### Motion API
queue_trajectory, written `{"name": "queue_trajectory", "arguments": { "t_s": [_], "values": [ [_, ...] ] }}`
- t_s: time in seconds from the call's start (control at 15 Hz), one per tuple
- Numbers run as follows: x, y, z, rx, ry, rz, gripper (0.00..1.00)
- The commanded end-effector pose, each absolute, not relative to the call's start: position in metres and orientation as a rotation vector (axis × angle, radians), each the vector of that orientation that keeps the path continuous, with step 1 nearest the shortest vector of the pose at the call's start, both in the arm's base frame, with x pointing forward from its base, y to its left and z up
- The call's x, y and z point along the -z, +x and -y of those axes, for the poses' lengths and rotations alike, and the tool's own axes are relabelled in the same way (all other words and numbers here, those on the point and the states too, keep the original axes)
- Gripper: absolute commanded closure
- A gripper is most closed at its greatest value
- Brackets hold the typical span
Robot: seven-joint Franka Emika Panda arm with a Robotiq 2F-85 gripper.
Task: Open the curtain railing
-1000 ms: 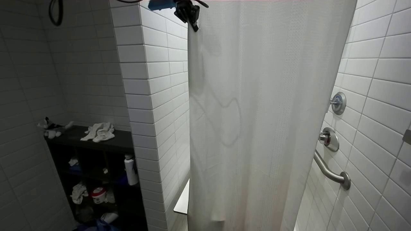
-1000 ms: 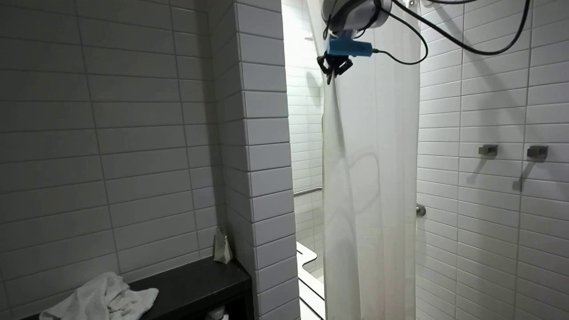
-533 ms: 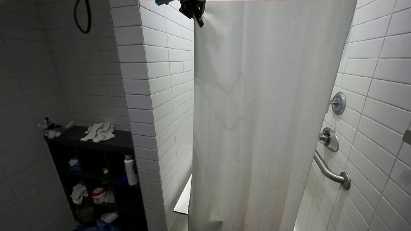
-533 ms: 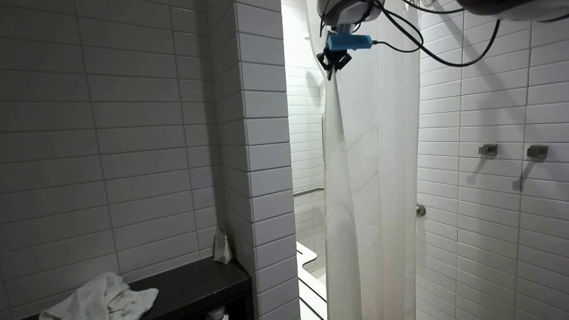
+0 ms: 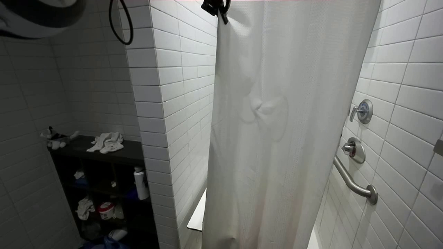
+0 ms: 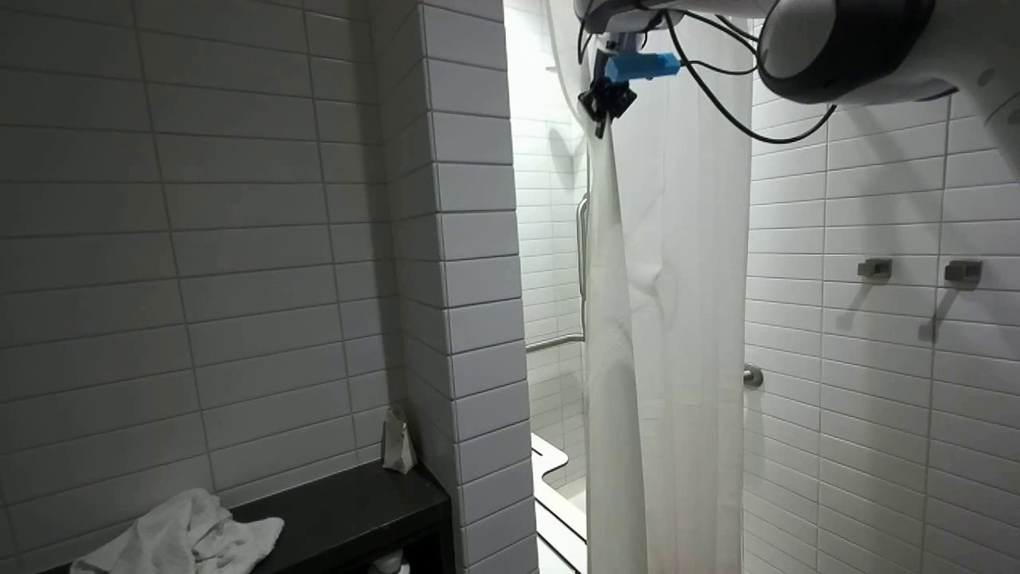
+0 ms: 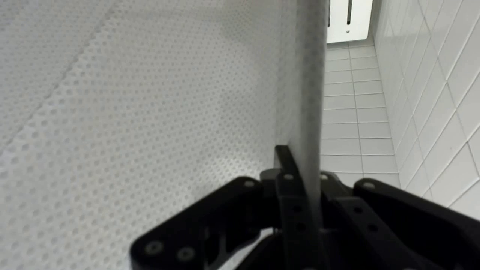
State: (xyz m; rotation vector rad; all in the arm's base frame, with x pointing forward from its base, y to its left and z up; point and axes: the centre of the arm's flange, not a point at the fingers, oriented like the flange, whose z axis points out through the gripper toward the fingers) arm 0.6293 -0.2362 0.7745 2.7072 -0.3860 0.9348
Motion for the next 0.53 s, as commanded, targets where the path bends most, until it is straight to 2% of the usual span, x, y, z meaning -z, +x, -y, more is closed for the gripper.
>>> {"name": "queue_trajectory", "arguments": {
  "t_s": [0.0,0.47],
  "values": [
    [-0.822,0.683,0.259,-0.865,2.754,0.344,1.00],
    [-0.801,0.692,0.260,-0.730,2.802,0.411,1.00]
  ]
}}
